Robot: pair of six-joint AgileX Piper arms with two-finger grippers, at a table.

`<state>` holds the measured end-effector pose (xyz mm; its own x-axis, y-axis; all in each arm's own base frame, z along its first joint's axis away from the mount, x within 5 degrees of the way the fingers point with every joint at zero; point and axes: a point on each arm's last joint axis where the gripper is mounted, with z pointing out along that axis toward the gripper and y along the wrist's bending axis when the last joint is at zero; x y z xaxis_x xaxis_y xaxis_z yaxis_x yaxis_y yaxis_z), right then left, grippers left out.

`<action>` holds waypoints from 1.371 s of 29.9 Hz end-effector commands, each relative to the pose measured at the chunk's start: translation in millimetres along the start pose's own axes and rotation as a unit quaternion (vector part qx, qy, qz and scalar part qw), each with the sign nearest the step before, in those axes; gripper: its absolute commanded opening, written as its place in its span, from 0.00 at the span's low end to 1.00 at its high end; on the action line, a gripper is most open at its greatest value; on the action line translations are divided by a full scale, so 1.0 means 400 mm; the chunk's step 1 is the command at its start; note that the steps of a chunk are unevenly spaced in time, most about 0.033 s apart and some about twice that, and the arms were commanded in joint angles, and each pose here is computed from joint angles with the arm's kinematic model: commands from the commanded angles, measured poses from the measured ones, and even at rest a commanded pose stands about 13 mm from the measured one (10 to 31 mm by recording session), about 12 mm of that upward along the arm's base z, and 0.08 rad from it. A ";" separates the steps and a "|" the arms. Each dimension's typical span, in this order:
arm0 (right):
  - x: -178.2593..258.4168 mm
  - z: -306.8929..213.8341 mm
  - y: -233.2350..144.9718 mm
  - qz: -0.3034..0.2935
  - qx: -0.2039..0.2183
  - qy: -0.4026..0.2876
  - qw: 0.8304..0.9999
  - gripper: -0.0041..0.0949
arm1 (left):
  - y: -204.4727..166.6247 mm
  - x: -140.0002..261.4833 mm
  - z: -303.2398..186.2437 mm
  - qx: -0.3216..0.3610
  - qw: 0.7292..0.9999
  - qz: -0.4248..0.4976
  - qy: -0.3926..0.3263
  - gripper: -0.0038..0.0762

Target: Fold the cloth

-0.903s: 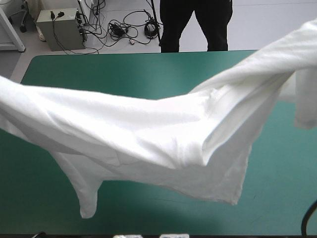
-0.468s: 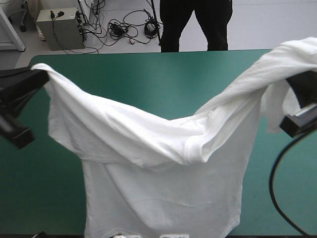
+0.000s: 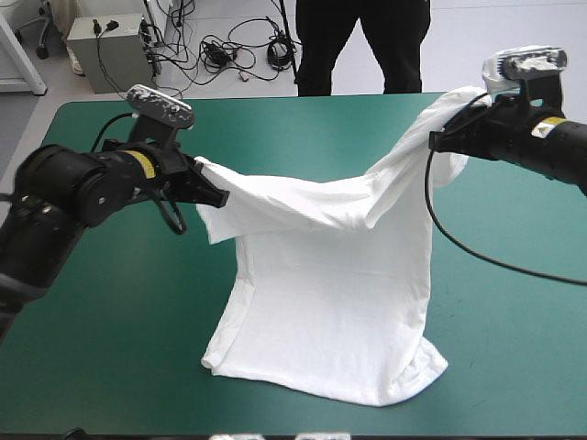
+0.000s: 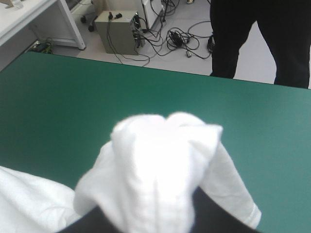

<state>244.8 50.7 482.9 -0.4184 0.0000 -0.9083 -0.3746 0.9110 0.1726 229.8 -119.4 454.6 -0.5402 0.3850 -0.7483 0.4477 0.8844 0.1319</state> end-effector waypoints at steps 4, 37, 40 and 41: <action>-0.045 0.146 -0.068 0.001 0.026 -0.025 0.999 0.02 | 0.054 -0.063 0.107 -0.053 0.996 -0.020 -0.076 0.04; 0.017 0.488 -0.207 0.008 0.041 0.057 0.998 0.60 | 0.204 -0.078 0.392 -0.101 0.993 -0.032 -0.044 0.62; 0.014 0.468 -0.201 -0.003 0.040 0.072 0.997 0.74 | 0.204 -0.078 0.356 -0.104 0.993 -0.038 -0.036 0.72; 0.009 0.453 -0.196 -0.010 0.042 0.075 0.996 0.74 | 0.204 -0.078 0.327 -0.107 0.993 -0.038 -0.032 0.72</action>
<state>443.4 60.2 347.7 -0.6396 -0.0677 -0.7657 -0.3019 0.9382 0.1691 400.3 -101.9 352.5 -0.6116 0.3292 -0.7194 0.2732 0.9413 0.1984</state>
